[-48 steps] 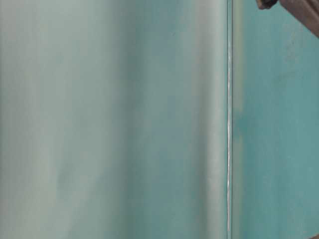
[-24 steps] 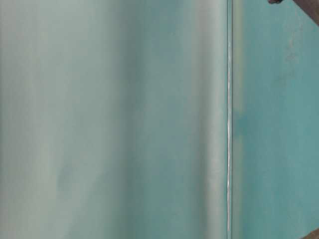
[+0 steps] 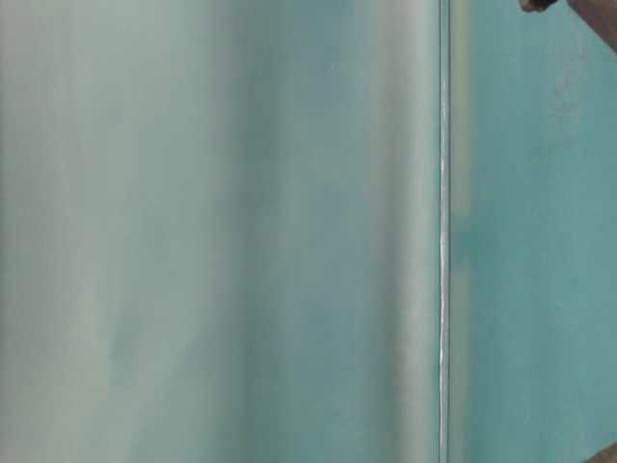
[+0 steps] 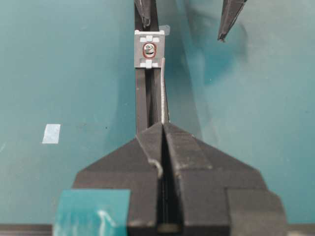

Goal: Insert the wire into the hole on the left side and pull it with the left arm.
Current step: 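Carry the wire down to the lower rail, aiming its tip at the white bracket, then push the wire tip leftward through the white bracket's hole with the right gripper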

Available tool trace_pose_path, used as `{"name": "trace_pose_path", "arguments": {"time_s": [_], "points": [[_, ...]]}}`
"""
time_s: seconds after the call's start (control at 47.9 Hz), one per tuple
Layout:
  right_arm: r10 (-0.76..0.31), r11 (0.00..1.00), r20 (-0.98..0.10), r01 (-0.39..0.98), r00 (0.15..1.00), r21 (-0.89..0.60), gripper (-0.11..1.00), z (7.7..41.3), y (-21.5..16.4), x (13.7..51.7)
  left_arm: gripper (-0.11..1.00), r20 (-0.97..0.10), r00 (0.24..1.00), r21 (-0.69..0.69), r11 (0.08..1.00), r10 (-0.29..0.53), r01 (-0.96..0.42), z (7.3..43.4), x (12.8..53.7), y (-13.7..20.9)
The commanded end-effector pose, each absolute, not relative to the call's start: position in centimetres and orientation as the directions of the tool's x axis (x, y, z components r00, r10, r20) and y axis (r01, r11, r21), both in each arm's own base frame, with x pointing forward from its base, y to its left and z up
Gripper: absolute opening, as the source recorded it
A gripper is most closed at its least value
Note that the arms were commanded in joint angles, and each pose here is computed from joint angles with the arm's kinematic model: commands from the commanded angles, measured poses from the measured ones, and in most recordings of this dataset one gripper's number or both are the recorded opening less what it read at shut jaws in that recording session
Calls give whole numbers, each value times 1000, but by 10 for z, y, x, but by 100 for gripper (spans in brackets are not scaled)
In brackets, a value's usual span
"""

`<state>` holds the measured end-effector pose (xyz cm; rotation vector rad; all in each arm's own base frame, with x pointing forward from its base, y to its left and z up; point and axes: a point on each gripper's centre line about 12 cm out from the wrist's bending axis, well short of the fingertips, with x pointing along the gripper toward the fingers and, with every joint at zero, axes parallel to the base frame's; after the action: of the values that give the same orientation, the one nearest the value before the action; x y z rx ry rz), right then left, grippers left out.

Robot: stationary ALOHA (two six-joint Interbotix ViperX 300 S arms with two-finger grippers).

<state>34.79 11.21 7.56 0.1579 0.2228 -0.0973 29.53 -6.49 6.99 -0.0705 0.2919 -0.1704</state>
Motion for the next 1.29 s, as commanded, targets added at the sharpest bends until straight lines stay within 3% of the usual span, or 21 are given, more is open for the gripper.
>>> {"name": "trace_pose_path", "arguments": {"time_s": [0.0, 1.273], "points": [[-72, 982, -211, 106, 975, 154, 0, 81, 115, 350, 62, -245, 952, -94, 982, -182, 164, 80, 298, -67], [-62, 983, -215, 97, 975, 155, 0, 77, 121, 358, 62, -243, 953, -94, 982, -183, 165, 85, 299, -67]]}}
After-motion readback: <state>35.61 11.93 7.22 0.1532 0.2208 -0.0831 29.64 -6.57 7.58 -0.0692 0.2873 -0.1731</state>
